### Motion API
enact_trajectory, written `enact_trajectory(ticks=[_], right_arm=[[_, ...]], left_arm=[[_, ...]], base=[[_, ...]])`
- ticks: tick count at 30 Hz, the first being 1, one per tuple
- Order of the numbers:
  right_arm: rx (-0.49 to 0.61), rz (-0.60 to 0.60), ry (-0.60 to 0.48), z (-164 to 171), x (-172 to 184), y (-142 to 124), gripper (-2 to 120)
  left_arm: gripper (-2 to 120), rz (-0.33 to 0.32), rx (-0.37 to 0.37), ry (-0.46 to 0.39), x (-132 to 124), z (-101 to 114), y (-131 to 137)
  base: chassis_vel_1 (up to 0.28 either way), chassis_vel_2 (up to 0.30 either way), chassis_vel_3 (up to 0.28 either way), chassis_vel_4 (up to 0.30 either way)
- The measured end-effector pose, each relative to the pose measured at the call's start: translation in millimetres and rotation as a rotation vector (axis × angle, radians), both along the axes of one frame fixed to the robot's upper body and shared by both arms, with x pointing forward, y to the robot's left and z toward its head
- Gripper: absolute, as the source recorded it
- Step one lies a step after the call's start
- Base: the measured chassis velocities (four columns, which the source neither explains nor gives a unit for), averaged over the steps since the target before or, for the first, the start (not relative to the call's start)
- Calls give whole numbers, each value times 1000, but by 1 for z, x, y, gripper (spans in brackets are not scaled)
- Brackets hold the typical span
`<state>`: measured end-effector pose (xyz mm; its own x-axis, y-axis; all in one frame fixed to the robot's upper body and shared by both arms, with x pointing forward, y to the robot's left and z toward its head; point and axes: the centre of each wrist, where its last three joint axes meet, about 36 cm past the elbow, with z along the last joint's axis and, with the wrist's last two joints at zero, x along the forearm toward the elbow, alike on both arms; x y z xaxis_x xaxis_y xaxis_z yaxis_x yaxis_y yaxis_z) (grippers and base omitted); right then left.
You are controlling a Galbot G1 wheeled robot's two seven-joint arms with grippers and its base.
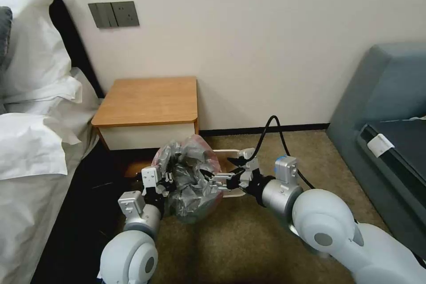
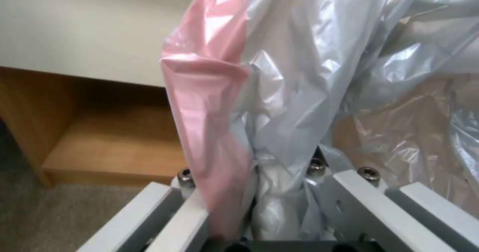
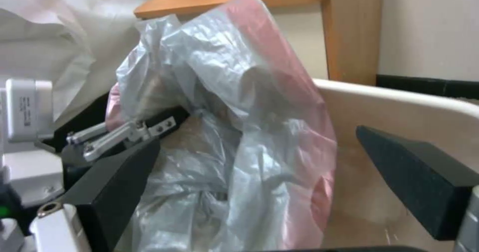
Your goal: Pick up the garbage bag from the table and place it over the trash can.
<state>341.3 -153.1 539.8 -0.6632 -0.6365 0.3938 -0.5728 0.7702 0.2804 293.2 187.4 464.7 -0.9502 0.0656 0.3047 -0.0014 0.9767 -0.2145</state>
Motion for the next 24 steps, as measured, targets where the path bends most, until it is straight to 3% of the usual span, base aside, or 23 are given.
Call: enact_trajectory(ticks=[20,24], right_arm=[[-64,-48,24,-20,31,28,100],[-62,-47,27,-21,32,30,86]], left_arm=[[5,5,-2,-13,0,2,0],[5,7,-1,-15,0,2,1]], base=[[0,0,0,0],[0,0,0,0]])
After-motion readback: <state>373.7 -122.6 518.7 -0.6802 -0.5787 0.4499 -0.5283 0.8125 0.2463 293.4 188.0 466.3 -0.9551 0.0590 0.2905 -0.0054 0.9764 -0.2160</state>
